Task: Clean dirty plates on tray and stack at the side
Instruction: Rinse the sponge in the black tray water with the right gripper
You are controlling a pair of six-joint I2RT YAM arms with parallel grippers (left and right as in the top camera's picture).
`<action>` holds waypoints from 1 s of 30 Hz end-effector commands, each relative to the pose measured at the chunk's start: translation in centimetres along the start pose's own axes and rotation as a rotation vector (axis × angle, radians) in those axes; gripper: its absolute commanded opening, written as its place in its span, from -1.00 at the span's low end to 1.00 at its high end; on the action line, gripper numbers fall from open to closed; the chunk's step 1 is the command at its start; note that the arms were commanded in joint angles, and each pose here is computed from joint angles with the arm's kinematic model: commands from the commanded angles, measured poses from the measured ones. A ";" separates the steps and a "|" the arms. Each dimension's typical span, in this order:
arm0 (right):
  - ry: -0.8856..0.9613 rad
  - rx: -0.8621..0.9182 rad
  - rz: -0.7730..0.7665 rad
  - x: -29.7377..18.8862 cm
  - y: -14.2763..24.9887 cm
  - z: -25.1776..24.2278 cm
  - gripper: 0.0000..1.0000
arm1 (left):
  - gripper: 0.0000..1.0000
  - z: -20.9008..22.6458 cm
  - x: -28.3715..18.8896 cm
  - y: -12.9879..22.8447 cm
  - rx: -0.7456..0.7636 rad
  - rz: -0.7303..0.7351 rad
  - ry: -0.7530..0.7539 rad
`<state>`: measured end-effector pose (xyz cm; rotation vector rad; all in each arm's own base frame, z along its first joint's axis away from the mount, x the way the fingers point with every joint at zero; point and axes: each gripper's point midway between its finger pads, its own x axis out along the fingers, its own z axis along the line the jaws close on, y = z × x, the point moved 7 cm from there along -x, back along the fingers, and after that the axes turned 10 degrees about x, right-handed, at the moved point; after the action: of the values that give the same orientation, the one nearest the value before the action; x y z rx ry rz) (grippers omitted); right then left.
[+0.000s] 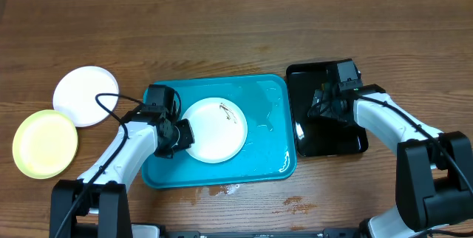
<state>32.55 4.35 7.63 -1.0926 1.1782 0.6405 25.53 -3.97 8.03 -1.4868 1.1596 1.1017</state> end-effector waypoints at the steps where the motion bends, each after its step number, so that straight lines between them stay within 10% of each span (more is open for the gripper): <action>1: 0.008 0.003 -0.015 0.0 -0.2 -0.1 1.00 | -0.60 0.2 0.2 -0.5 0.091 -0.038 -0.033; 9: 0.008 0.003 -0.015 0.0 -0.2 -0.1 1.00 | -0.78 0.0 0.1 -1.7 0.179 -0.102 -0.025; 13: 0.007 0.003 -0.016 0.0 -0.2 -0.1 1.00 | -0.25 -0.3 0.1 -1.5 0.178 -0.095 0.000; 30: -0.103 -0.002 0.115 -0.1 1.5 0.8 0.75 | 0.12 -1.8 0.0 -0.1 0.147 -0.006 0.171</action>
<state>31.11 5.37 7.13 -0.9982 1.1968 0.7783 26.05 -5.42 8.46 -1.4712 1.2982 0.8813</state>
